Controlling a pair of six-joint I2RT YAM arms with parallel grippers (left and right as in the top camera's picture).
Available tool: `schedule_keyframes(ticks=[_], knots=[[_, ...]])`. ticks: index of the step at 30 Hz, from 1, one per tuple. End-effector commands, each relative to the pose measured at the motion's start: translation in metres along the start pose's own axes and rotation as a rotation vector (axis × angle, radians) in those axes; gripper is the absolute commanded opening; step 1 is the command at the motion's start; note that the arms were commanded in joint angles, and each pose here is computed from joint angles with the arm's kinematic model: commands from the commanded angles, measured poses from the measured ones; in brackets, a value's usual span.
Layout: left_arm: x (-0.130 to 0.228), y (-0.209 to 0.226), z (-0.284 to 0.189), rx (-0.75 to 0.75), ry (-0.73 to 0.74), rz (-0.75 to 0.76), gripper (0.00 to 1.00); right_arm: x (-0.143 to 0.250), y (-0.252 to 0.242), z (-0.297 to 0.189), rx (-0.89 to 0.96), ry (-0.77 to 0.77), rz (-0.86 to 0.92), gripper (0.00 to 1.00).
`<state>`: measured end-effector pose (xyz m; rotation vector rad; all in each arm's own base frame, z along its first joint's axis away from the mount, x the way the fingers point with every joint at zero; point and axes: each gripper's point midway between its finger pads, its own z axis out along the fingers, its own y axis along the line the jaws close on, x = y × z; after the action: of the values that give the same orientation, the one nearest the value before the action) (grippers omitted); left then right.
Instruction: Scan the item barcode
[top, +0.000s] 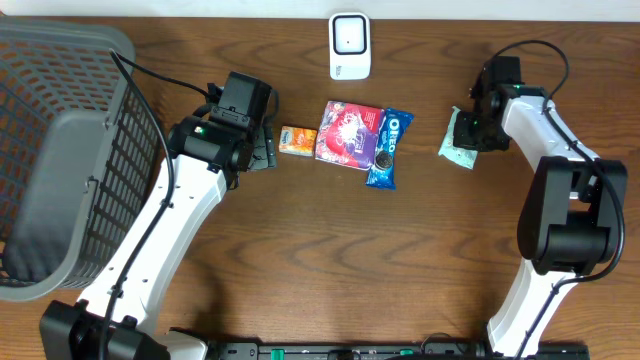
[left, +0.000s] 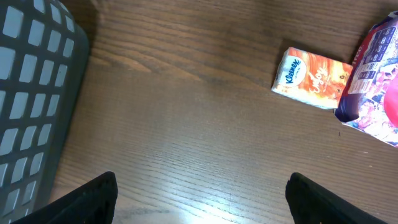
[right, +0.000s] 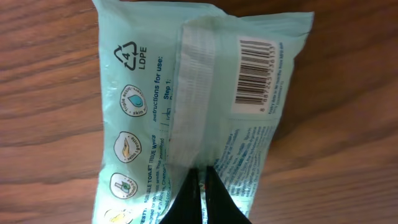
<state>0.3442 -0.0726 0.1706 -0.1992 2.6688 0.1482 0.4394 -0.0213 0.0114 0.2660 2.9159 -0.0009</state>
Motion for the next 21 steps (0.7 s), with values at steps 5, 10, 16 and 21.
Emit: schedule_keyframes(ticks=[5,10,16,21], knots=[[-0.003,0.003,0.000,-0.019,-0.007,-0.010,0.86,0.005,-0.040,-0.001,0.245,0.071,-0.068,0.04],[-0.003,0.003,0.000,-0.019,-0.007,-0.010,0.86,-0.009,-0.015,-0.028,0.163,0.066,-0.007,0.05],[-0.003,0.003,0.000,-0.019,-0.007,-0.010,0.86,-0.018,0.025,-0.041,-0.037,0.059,-0.007,0.20],[-0.003,0.003,0.000,-0.019,-0.007,-0.010,0.86,-0.013,0.026,-0.035,-0.036,0.071,-0.010,0.22]])
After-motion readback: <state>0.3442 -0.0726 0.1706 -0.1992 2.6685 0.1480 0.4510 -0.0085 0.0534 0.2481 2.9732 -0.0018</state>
